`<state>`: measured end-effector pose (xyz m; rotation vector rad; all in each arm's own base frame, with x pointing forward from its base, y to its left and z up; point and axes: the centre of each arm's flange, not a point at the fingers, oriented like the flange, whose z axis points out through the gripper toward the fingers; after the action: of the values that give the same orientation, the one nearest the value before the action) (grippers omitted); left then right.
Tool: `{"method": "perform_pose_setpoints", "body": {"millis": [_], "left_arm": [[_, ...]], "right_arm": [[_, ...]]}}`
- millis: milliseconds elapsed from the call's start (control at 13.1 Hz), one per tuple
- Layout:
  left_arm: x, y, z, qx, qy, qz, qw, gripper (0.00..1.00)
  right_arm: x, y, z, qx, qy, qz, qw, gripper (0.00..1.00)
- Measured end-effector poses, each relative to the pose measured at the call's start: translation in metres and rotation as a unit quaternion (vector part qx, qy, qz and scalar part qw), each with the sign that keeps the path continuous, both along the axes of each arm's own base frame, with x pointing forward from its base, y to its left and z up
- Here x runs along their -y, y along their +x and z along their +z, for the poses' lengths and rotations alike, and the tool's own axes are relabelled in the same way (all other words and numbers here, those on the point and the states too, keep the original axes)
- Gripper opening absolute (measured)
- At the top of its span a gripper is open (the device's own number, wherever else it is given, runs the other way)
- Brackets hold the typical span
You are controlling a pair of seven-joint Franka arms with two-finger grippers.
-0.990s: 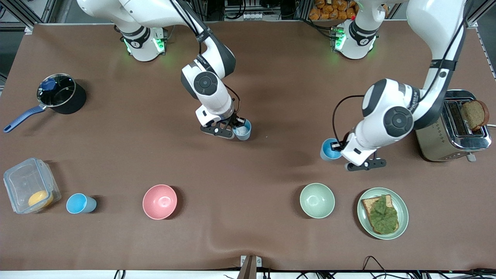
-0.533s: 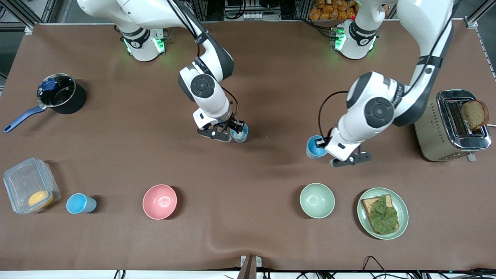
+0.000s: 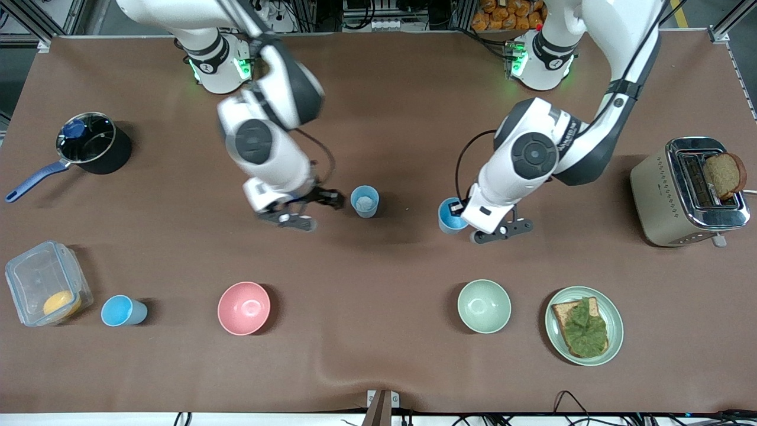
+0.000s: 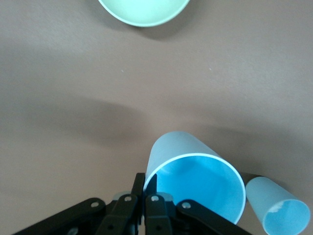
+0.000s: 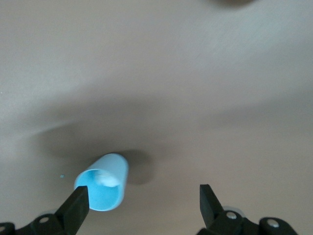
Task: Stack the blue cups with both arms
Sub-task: 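Set the right cup down, open the right gripper while the left approaches, then lower the left cup into the other cup and open the left gripper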
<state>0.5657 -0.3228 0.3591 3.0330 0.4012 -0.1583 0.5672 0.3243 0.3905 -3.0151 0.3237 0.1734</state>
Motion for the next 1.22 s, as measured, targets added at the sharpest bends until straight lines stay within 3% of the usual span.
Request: {"method": "perform_pose_setpoints", "body": {"millis": [457,914,1219], "left_arm": [[0.058,-0.016,0.001,-0.004,-0.008,0.035,0.999,0.03],[0.105,-0.029,0.0,-0.005,-0.02,0.034,0.999,0.03],[0.146,-0.048,-0.003,-0.01,-0.025,0.045,0.999,0.03]], "right_arm": [[0.124,0.023,0.064,-0.007,0.013,0.071,0.997,1.0],[0.217,0.034,0.077,-0.012,0.028,0.12,0.992,1.0],[0.245,0.036,0.083,-0.007,0.034,0.14,0.99,1.0]]}}
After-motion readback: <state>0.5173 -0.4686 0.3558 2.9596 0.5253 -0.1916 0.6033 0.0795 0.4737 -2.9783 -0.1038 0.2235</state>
